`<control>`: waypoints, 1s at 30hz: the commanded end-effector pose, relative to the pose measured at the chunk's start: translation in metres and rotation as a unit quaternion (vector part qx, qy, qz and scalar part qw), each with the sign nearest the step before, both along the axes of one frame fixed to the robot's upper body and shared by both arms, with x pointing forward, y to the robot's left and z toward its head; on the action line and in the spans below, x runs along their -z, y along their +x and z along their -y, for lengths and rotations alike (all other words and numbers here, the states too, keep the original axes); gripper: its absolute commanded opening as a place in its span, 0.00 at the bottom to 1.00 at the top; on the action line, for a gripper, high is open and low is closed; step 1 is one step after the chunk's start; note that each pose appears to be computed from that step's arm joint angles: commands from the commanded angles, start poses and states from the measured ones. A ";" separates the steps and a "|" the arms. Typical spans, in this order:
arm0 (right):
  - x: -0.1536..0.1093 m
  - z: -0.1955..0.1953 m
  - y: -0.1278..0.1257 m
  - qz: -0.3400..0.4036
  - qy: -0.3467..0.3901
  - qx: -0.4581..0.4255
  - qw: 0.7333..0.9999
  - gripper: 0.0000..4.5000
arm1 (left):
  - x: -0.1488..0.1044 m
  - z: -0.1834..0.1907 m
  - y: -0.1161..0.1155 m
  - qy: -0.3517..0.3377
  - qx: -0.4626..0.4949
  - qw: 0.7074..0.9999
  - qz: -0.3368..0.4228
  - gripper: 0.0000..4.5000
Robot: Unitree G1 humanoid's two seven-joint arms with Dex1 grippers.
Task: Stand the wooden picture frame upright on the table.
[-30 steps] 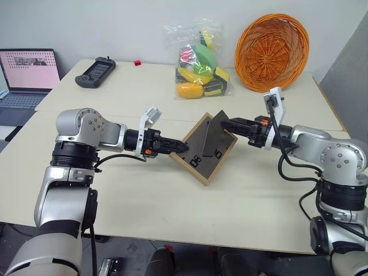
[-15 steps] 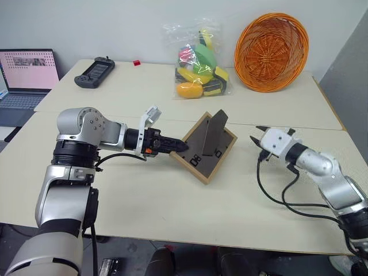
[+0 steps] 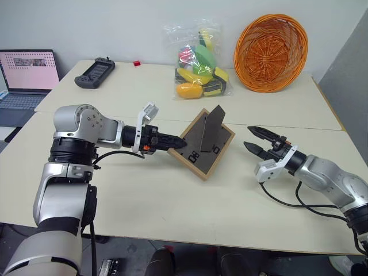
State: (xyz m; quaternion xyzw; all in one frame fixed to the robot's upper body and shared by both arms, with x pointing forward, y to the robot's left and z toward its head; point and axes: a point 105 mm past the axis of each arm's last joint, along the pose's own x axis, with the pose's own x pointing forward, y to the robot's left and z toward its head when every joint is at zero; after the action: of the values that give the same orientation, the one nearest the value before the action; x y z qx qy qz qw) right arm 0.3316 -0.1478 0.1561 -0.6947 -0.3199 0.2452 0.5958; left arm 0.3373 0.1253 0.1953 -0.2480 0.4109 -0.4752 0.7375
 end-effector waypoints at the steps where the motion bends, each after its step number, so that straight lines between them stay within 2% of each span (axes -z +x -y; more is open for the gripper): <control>1: 0.006 -0.012 -0.001 0.031 -0.003 -0.026 0.999 0.72 | -0.025 0.001 -0.001 -0.030 0.009 0.999 0.037 0.29; 6: 0.013 -0.030 0.008 0.051 0.021 -0.030 0.998 0.72 | -0.027 0.002 -0.001 -0.035 0.010 0.999 0.037 0.29; 14: 0.009 -0.045 0.024 0.066 0.053 -0.028 0.996 0.72 | -0.024 0.004 -0.006 -0.041 0.022 0.998 0.030 0.29; 22: -0.010 -0.064 0.028 0.098 0.076 -0.050 0.991 0.72 | -0.021 0.006 -0.007 -0.042 0.025 0.999 0.023 0.29; 28: -0.030 -0.064 0.029 0.115 0.091 -0.049 0.988 0.72 | -0.020 0.005 -0.007 -0.040 0.022 0.999 0.022 0.29; 30: -0.031 -0.064 0.029 0.113 0.092 -0.051 0.988 0.64 | -0.020 0.005 -0.006 -0.040 0.020 0.999 0.022 0.29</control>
State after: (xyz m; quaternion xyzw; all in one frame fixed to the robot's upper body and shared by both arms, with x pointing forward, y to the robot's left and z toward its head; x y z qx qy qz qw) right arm 0.3613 -0.0844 0.1602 -0.6565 -0.4118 0.1903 0.6027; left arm 0.3337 0.1218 0.2009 -0.2611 0.4016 -0.4913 0.7274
